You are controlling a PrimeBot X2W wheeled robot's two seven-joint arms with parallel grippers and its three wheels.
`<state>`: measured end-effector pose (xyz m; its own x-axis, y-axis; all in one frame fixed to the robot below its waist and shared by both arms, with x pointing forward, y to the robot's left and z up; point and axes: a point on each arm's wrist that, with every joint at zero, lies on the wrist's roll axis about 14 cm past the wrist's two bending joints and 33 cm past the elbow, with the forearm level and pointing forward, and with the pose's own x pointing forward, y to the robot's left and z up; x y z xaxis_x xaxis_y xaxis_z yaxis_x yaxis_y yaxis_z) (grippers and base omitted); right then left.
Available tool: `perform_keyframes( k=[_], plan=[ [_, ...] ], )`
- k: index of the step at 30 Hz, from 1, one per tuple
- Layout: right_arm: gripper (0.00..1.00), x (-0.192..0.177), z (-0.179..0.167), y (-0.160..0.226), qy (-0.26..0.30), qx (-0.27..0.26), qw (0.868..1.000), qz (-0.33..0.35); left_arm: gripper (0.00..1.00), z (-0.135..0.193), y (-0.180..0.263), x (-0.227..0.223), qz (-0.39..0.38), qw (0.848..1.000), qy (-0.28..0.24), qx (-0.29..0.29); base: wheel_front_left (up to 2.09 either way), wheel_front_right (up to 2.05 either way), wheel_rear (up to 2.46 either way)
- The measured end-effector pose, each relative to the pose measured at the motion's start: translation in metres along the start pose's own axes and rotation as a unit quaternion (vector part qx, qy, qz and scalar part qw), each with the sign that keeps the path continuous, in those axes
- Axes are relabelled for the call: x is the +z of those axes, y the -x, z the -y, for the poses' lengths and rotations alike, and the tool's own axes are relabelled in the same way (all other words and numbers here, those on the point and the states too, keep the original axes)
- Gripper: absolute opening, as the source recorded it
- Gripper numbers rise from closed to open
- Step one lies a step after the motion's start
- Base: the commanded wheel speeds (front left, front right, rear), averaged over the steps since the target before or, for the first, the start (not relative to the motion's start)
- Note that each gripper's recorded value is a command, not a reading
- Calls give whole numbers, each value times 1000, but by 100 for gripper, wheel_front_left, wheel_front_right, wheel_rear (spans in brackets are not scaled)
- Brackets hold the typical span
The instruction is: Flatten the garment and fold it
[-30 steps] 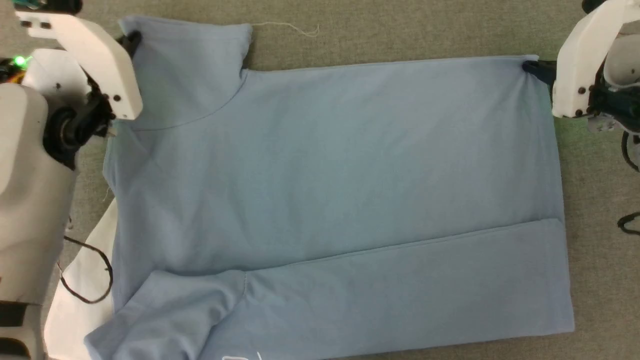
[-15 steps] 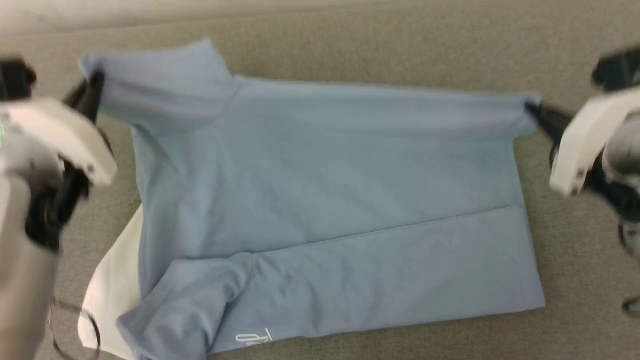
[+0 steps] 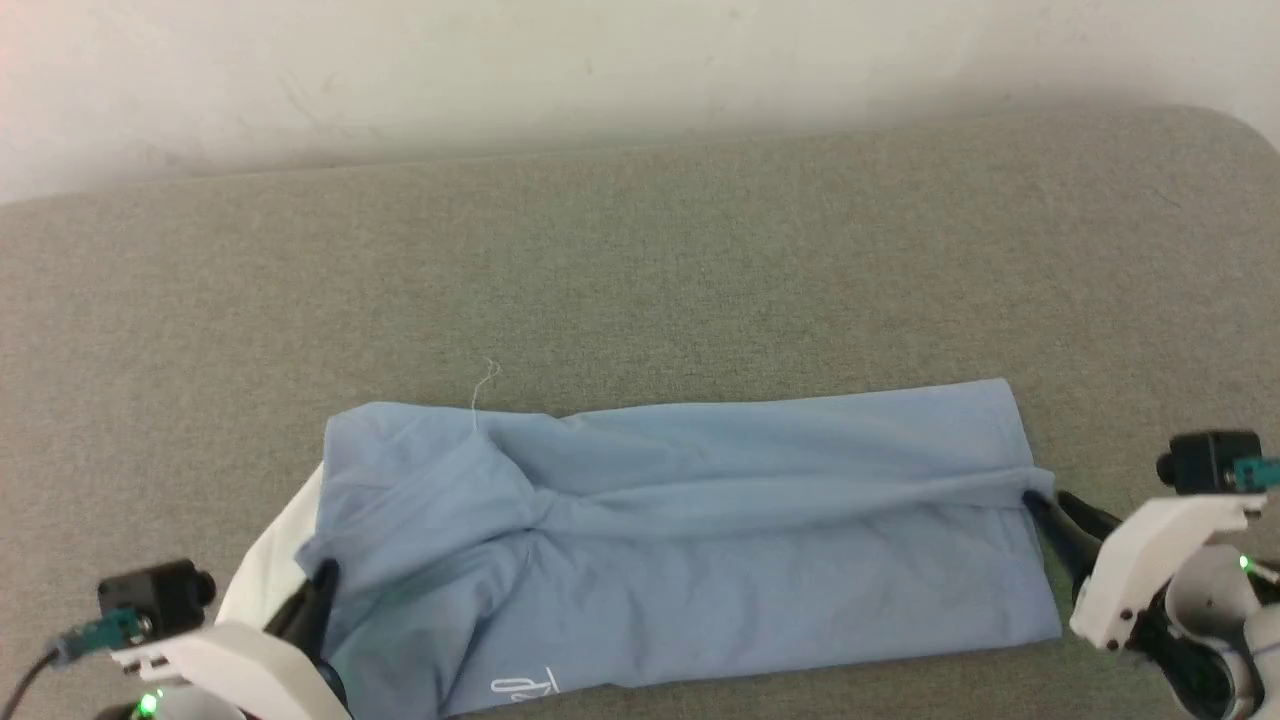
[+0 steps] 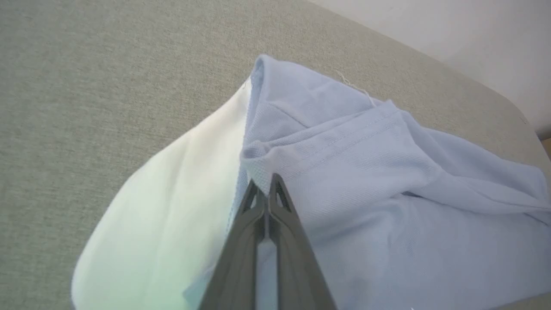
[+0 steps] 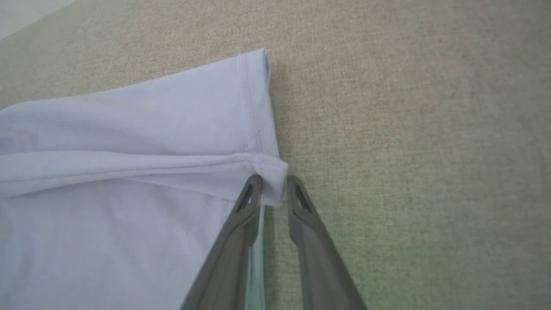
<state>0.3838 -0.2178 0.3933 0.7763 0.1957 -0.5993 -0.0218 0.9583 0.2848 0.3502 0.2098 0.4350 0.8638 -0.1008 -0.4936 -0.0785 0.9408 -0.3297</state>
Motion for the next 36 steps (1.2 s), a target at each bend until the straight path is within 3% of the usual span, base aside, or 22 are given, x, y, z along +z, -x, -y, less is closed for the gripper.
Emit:
perform_keyframes(
  k=[1,2,8,16,24,33,34,36],
  plan=[
    [100,-4,0,2,-8,-2,1000,3,86,1,4,-4,-2,1000,3,-1,0,0,0],
    [100,-7,0,4,-12,-3,1000,5,100,1,7,-7,-3,1000,3,0,0,0,0],
    [100,-7,-2,26,-11,-2,999,47,100,-12,21,14,76,996,-29,34,0,0,0],
    [100,23,9,57,-10,-15,996,92,100,-1,41,60,237,968,-75,23,0,0,0],
    [100,17,5,30,-21,-11,1000,8,100,20,47,76,297,944,-141,-2,0,0,0],
    [100,-19,-19,-15,-28,12,992,-125,100,20,48,72,307,942,-132,16,0,0,0],
    [64,-23,-21,-17,-24,15,990,-142,100,19,49,71,307,943,-130,18,0,0,0],
    [8,-27,-24,-19,-25,21,985,-170,100,18,48,69,306,943,-128,21,0,0,0]
  ],
)
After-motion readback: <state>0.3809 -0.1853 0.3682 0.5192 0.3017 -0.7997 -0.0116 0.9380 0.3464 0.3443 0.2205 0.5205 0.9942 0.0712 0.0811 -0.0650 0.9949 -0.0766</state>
